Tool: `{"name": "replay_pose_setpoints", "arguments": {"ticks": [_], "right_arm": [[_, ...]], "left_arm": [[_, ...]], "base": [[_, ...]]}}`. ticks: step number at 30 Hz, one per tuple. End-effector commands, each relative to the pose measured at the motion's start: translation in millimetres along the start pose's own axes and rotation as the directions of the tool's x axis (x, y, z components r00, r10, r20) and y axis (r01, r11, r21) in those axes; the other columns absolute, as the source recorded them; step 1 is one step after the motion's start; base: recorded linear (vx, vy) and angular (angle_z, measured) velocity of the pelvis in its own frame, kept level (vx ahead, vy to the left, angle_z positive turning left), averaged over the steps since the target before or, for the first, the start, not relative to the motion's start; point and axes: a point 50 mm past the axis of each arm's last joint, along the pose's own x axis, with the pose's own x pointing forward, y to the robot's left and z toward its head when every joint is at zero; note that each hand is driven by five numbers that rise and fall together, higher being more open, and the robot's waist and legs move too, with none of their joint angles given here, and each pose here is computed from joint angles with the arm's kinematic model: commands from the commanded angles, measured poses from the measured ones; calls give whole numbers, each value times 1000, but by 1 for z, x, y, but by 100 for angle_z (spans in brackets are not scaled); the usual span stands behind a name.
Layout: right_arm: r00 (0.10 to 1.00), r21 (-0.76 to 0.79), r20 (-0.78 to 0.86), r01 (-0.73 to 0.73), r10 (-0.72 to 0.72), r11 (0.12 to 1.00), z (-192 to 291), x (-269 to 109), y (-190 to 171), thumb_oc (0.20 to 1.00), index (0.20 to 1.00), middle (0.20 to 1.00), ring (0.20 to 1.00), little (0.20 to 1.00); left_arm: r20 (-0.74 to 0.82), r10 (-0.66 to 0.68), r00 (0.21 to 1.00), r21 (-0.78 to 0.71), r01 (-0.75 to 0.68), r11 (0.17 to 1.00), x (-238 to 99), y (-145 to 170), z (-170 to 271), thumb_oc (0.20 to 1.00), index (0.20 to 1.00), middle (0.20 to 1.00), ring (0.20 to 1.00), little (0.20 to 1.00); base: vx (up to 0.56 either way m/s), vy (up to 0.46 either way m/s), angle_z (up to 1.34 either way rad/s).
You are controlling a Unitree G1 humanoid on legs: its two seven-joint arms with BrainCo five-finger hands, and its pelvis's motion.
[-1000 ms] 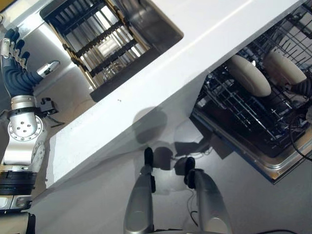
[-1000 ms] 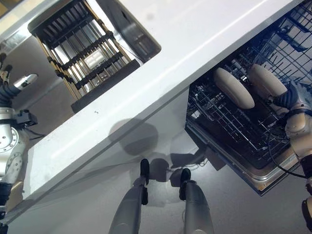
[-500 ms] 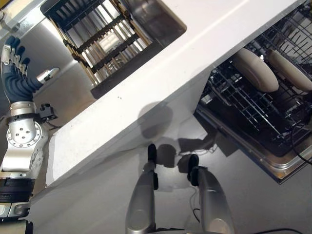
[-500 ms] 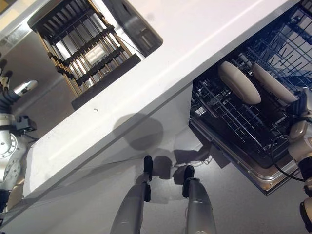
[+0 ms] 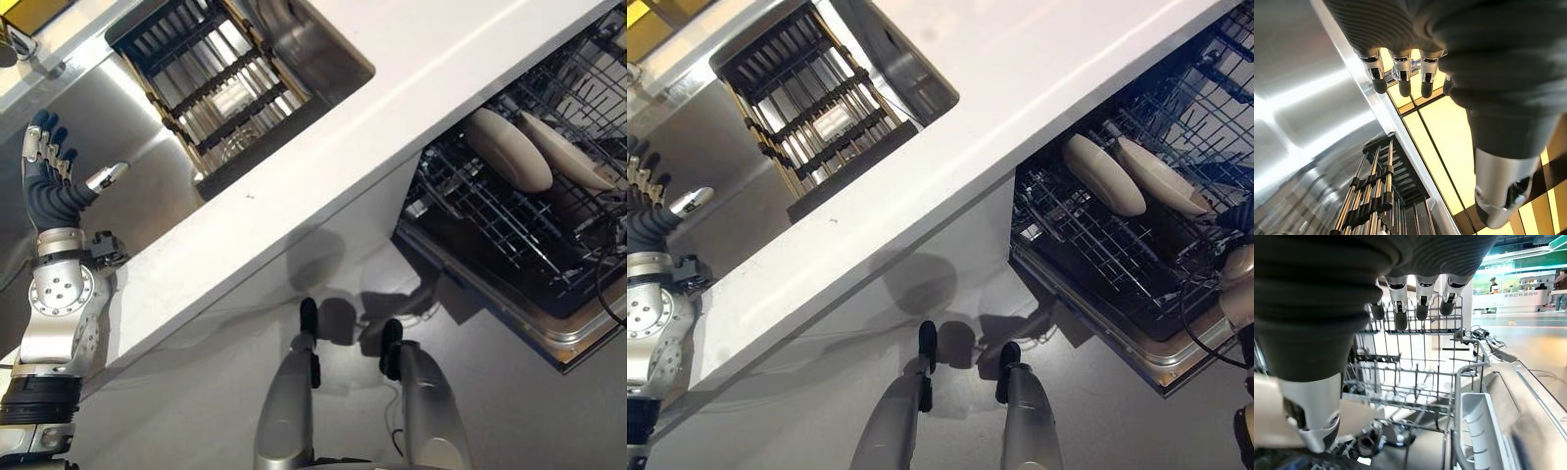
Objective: Pick up plates and place into dishwasher.
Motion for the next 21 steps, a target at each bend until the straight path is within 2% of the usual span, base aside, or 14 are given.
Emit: {"name": "replay_pose_setpoints", "arguments": {"ticks": [1, 7, 10, 14, 21], "right_arm": [[990, 51, 98, 100, -105, 994, 19, 4, -21, 1000, 1000, 1000, 1000, 1000], [980, 215, 147, 101, -134, 971, 24, -18, -15, 1000, 1000, 1000, 1000, 1000], [980, 393, 152, 61, -130, 918, 28, -38, -3, 1000, 1000, 1000, 1000, 1000], [990, 537, 105, 24, -95, 844, 20, -61, 12, 1000, 1000, 1000, 1000, 1000], [999, 692, 15, 15, -35, 721, 12, -95, 40, 1000, 1000, 1000, 1000, 1000]], "left_arm": [[49, 29, 998, -77, -25, 997, -3, 3, 10, 1000, 1000, 1000, 1000, 1000], [2, 34, 999, -67, -34, 997, -15, 9, 1, 1000, 1000, 1000, 1000, 1000], [-27, 36, 999, -52, -38, 998, -24, 10, -7, 1000, 1000, 1000, 1000, 1000], [-79, 19, 997, -52, -23, 998, -37, 10, -19, 1000, 1000, 1000, 1000, 1000], [-170, -19, 985, -51, 11, 999, -61, 9, -38, 1000, 1000, 1000, 1000, 1000]], "base": [[43, 40, 0], [49, 52, 2], [63, 78, -3], [60, 109, -1], [78, 226, -17]]}}
